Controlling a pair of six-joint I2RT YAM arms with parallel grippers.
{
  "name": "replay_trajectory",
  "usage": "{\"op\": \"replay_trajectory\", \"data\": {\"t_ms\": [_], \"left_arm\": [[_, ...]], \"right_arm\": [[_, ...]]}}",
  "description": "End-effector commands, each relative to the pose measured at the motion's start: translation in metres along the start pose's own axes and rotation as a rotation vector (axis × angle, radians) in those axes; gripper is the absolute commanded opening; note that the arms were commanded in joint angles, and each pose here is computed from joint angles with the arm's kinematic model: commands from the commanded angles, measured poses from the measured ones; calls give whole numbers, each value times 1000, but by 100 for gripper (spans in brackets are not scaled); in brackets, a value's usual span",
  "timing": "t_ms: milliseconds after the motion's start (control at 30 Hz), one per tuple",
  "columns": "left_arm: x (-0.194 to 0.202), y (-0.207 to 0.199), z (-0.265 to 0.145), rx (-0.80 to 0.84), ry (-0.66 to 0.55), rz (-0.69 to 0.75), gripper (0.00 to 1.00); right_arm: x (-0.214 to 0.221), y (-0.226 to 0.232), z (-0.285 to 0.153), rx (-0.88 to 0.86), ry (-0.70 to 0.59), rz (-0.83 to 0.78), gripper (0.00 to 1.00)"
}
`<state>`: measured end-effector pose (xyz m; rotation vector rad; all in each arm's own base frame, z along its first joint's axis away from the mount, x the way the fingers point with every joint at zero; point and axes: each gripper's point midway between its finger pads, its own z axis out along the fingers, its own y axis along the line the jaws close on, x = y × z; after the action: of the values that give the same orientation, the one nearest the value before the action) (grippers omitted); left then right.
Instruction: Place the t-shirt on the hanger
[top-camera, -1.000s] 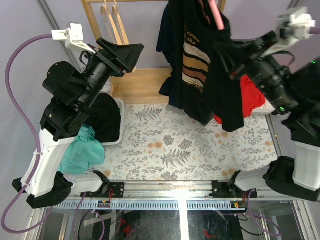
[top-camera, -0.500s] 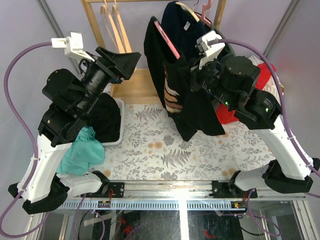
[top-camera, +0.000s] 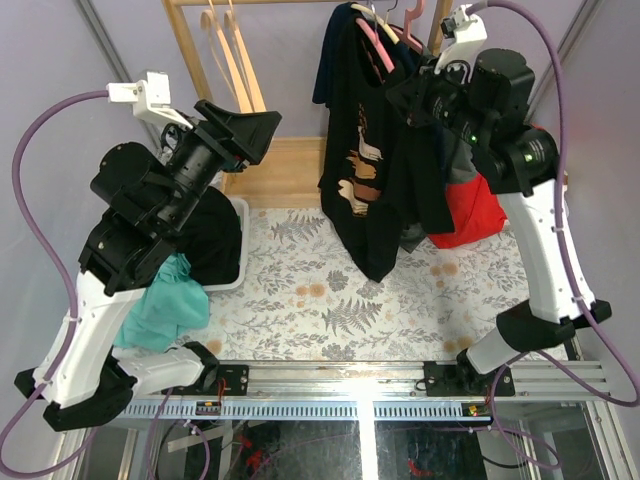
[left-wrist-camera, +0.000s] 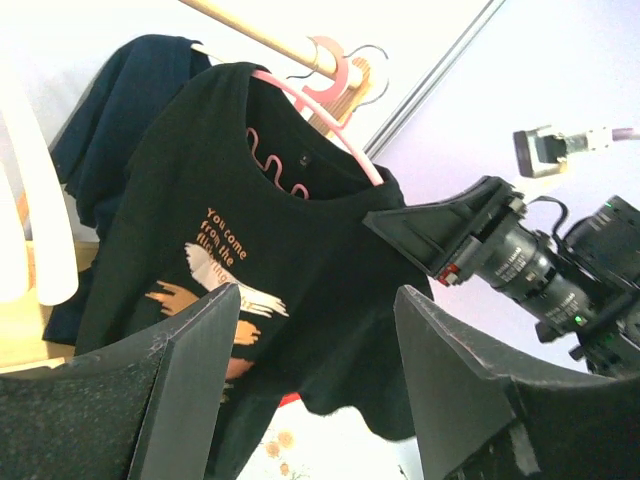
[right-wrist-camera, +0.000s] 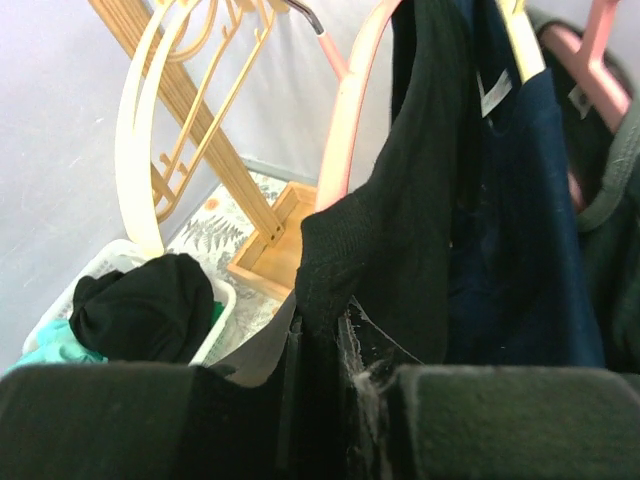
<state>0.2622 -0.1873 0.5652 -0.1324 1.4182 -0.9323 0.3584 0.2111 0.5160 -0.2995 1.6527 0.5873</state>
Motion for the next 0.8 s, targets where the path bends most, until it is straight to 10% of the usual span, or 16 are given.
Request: {"op": "replay_trajectory", "data": {"t_ms": [0,767], "left_arm": [[-11,9,-9,-34,-53,32,63],[-15,21,-22,-81,-74,72,64]], "right_arm": [[-51,31,-14,-198,-148,38,0],[-59,-11,67,-248,-201,217,0]]}}
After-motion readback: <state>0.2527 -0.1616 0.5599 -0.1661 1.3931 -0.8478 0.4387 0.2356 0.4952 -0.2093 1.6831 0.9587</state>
